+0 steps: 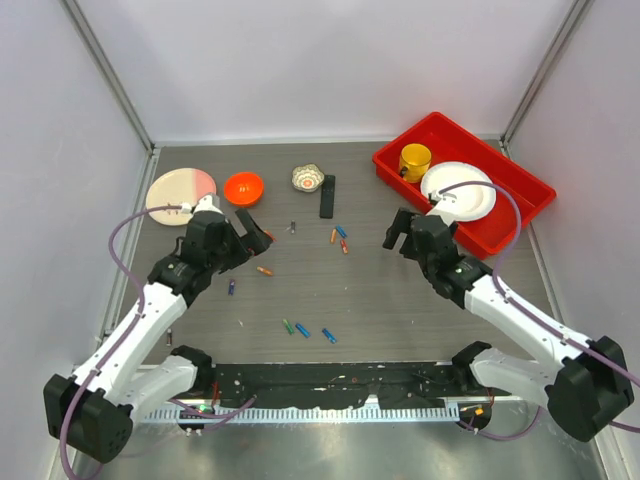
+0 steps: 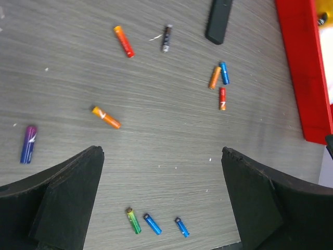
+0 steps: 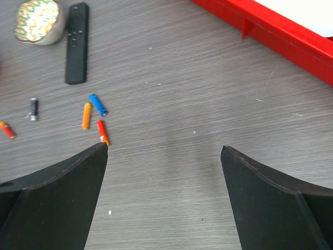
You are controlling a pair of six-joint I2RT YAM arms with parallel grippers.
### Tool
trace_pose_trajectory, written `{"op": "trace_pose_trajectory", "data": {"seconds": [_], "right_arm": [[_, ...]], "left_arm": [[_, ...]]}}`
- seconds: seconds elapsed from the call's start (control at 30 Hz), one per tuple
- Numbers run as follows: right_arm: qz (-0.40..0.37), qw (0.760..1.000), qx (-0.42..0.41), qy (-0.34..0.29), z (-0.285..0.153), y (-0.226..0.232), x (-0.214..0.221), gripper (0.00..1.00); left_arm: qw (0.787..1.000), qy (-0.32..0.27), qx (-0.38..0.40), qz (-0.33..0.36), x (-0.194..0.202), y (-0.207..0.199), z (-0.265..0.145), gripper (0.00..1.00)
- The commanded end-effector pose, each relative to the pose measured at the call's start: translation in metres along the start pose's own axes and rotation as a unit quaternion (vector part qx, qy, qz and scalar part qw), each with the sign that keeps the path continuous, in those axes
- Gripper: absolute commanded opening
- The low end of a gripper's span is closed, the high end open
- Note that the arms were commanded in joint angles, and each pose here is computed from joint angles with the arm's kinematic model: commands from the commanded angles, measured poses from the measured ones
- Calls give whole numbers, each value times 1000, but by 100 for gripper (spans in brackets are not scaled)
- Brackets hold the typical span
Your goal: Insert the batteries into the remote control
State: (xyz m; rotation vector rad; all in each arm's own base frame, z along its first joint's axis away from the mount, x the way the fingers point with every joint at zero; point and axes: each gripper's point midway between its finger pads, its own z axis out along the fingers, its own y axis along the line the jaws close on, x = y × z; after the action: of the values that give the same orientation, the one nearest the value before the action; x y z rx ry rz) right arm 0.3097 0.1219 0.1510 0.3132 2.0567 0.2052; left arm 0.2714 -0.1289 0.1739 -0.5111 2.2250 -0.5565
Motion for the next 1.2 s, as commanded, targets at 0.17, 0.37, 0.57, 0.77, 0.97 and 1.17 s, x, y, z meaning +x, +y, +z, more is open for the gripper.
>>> {"op": "trace_pose_trajectory", "data": {"seconds": [0.17,0.37,0.57,0.77,0.97,1.17], "right_arm": [[-5,998,-62,-4,-13,23,-14,96],[-5,996,-89,31,-19,30,1,95],[2,993,-117,23,-35,32,-2,94],[5,991,-131,14,-44,34,-7,93],[10,989,-147,14,-46,39,-7,93],[12,989,-147,19,-43,41,-4,93]], "left_arm": [[992,6,53,117,-15,-67,53,96],[980,46,2,192,17,-105,120,91],[982,32,-23,184,23,-112,188,88],[978,4,-38,204,25,-115,226,84],[977,-8,-28,212,22,-126,239,82],[970,-7,-35,242,17,-133,255,81]]}}
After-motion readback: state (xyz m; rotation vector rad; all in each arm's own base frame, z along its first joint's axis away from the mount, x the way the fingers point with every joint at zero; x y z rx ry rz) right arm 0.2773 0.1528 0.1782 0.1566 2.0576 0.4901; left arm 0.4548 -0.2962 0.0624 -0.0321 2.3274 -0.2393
